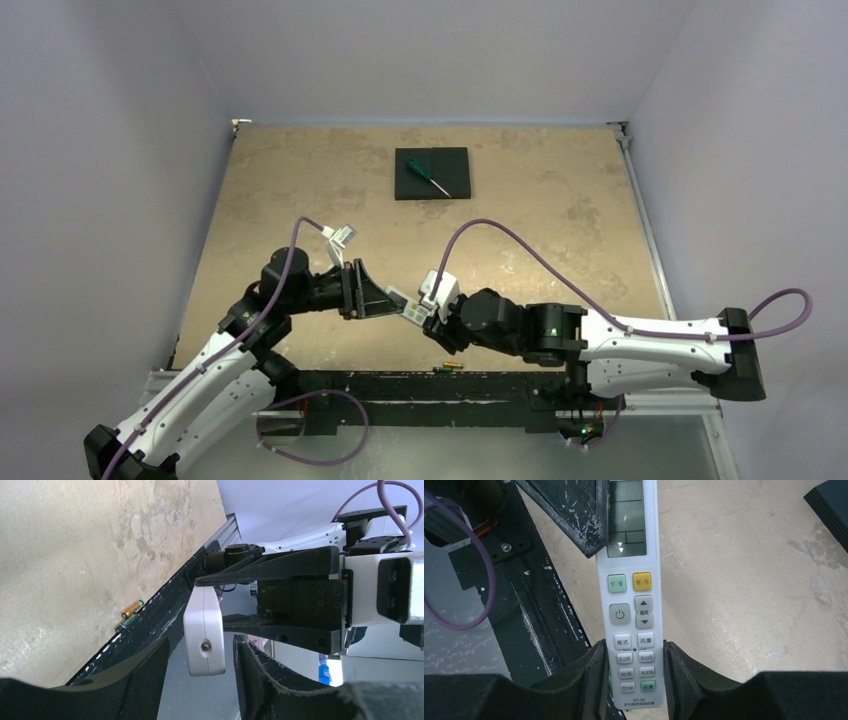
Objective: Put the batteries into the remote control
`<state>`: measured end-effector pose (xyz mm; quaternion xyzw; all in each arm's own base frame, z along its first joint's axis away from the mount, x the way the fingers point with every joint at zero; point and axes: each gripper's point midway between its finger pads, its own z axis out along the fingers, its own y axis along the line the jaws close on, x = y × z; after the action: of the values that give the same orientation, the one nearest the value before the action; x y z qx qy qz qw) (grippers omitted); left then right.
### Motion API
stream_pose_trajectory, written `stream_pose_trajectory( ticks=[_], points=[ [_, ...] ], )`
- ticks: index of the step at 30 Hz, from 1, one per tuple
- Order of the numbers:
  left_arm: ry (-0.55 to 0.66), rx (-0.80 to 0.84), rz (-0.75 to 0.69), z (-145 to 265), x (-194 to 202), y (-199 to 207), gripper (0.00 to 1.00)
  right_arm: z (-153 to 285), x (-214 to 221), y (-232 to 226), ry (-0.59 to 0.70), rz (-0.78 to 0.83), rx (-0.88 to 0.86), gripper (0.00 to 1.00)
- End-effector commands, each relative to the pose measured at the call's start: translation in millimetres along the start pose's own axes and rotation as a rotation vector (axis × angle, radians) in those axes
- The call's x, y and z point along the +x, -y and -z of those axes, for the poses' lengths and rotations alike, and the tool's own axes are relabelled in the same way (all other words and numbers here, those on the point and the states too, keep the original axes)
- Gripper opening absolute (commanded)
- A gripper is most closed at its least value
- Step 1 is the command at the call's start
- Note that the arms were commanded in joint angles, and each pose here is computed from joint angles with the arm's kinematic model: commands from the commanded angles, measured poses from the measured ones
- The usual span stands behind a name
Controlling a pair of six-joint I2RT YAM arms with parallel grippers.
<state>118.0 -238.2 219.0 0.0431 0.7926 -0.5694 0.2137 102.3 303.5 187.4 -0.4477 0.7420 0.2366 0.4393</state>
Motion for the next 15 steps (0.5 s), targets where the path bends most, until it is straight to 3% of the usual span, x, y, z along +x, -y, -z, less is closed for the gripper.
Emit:
stream_pose_trajectory(
  ticks=[1, 15],
  points=[
    [-0.01, 0.06, 0.002, -0.3, 1.8, 7.7, 0.47, 1.1, -6.9, 2.5, 0.024, 0.008, 0.028, 0.0],
    [-0.014, 0.058, 0.02, -4.7, 1.6, 2.5, 0.35, -2.2, 2.5, -2.7, -0.014, 0.052, 0.047, 0.0]
  ],
)
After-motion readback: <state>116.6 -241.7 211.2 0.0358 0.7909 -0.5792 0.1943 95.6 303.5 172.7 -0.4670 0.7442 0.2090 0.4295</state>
